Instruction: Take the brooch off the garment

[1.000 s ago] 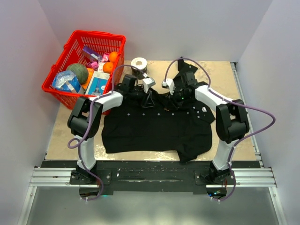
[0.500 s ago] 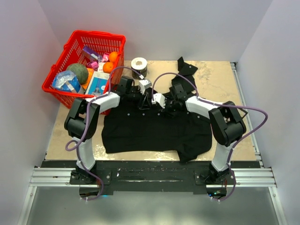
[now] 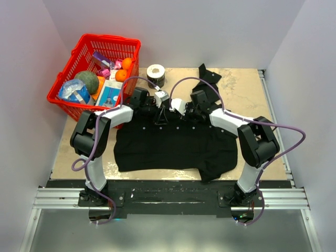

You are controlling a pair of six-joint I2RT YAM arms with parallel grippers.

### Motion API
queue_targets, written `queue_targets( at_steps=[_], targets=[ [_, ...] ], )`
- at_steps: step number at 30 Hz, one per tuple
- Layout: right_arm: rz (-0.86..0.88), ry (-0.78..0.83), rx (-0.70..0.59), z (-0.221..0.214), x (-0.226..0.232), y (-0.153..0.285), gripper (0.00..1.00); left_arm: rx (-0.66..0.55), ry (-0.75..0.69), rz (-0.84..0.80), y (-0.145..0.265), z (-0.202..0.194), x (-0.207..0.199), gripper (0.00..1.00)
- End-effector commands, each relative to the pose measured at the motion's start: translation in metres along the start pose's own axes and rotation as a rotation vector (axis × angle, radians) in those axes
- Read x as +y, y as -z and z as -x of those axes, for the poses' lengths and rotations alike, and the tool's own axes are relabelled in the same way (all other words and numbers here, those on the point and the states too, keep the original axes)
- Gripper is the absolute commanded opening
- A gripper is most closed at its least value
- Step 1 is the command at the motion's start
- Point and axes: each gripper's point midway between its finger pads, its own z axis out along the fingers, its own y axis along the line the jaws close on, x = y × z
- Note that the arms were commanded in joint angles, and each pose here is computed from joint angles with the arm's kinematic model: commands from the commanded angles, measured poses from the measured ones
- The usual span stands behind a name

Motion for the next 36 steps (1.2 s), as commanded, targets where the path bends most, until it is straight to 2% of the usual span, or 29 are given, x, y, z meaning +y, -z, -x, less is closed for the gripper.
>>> queue_targets(
  at_steps=[1,5,9,15,25,28,36],
  targets=[
    [-0.079,-0.001,-0.033,0.018,-0.028,0.005,0.3,-0.065,-0.036,0.002,0.009,0.023,-0.003,0.32],
    [-0.006,0.028,-0.13,0.038,-0.017,0.023,0.32,-0.063,-0.032,-0.002,0.008,0.021,-0.003,0.32],
    [0.078,0.077,-0.166,0.045,0.001,0.034,0.35,-0.058,-0.027,-0.004,0.008,0.018,-0.003,0.32],
    [0.085,0.094,-0.054,0.023,0.001,0.017,0.34,-0.08,-0.04,0.002,0.008,0.023,-0.002,0.32],
    [0.139,0.129,-0.013,0.016,0.004,0.002,0.33,-0.074,-0.033,0.027,0.013,0.02,0.0,0.32],
    [0.174,0.123,0.004,0.009,0.012,0.002,0.33,-0.079,0.031,0.044,0.018,0.015,0.008,0.32],
    [0.112,0.116,0.02,0.004,0.003,-0.004,0.33,-0.081,0.057,0.047,0.022,0.006,0.012,0.33]
  ],
)
